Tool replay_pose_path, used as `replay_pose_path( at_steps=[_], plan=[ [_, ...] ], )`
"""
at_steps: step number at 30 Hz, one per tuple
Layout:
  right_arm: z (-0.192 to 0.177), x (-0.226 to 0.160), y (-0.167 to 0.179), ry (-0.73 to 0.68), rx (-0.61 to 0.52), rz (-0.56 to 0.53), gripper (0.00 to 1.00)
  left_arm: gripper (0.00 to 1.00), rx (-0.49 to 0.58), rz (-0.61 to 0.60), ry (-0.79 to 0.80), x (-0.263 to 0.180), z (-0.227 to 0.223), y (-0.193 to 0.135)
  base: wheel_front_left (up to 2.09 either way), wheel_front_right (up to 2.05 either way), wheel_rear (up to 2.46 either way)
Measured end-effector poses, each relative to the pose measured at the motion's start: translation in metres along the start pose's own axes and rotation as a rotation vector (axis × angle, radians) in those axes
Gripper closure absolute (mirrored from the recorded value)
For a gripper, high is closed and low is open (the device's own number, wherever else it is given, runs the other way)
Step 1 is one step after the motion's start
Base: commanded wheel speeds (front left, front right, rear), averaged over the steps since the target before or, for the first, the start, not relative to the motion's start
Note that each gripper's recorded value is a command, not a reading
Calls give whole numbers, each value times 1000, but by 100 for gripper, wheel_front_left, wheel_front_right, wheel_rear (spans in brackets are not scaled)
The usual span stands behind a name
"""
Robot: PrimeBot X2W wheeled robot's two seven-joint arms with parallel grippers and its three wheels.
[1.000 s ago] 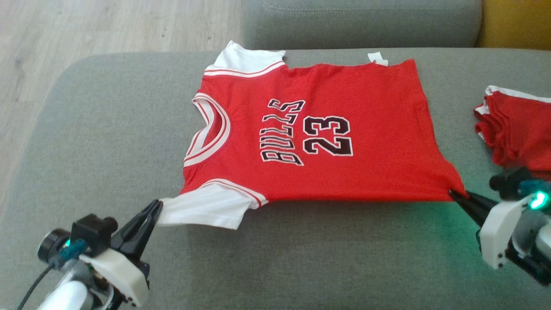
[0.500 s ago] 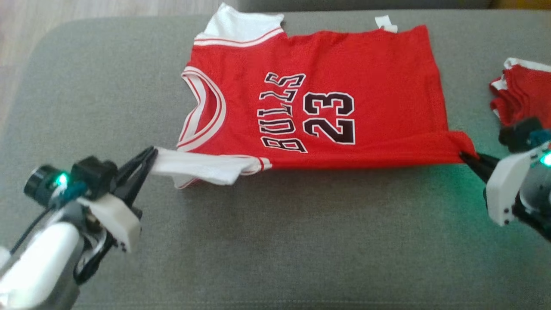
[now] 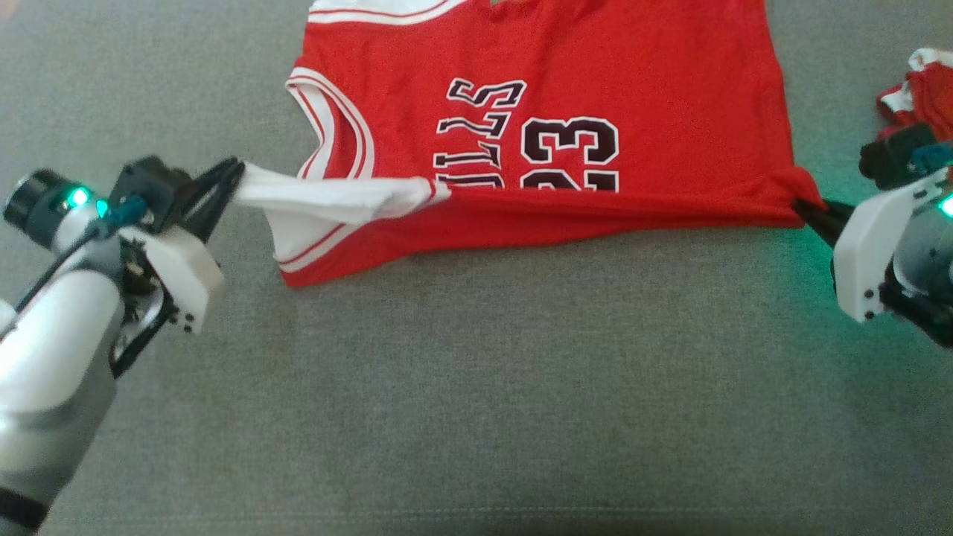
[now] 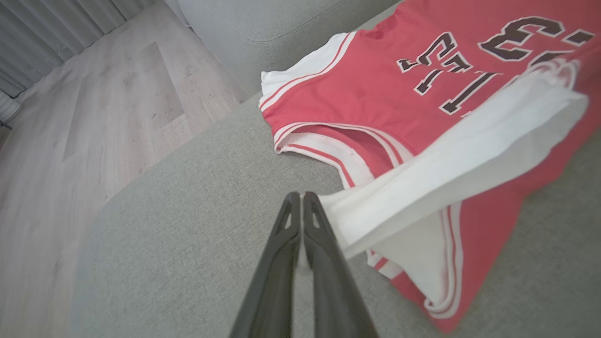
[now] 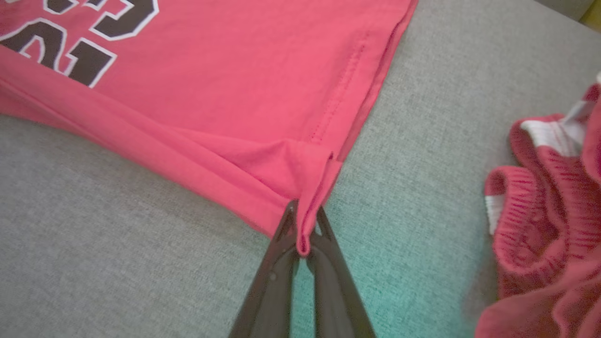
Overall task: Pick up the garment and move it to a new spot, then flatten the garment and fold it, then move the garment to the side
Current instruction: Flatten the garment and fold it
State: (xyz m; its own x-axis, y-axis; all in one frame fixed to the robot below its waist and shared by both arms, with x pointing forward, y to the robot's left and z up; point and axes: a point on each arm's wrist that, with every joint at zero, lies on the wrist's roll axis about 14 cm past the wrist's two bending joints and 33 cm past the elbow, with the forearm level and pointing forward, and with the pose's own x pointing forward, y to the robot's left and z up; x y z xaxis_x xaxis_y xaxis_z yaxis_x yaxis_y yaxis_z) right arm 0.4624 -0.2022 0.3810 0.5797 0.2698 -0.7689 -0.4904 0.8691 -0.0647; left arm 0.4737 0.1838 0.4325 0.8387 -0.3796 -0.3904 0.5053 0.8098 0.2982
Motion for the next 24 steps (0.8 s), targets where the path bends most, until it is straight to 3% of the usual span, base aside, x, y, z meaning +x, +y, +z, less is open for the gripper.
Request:
replay_pose_path(
  at_steps=[10, 11, 12, 13, 18, 24],
  plan=[
    [11, 17, -8, 21, -21, -9, 100, 100, 57, -19, 22, 30, -5, 11, 0, 0, 0],
    [13, 18, -9, 22, -26, -14, 57, 100, 59, -20, 23, 32, -5, 11, 0, 0, 0],
    [15, 19, -11, 12, -36, -22, 0, 75, 60, -21, 26, 35, -6, 11, 0, 0, 0],
    [19, 20, -14, -1, -42, -31, 0, 2, 62, -18, 23, 37, -5, 12, 0, 0, 0],
    [47, 20, -29, -122, -20, -82, 0, 0, 28, 83, -24, 42, 8, 36, 0, 0, 0],
    [102, 5, -37, -434, 57, -129, 0, 0, -99, 255, -223, 37, 69, 66, 0, 0, 0]
  ],
)
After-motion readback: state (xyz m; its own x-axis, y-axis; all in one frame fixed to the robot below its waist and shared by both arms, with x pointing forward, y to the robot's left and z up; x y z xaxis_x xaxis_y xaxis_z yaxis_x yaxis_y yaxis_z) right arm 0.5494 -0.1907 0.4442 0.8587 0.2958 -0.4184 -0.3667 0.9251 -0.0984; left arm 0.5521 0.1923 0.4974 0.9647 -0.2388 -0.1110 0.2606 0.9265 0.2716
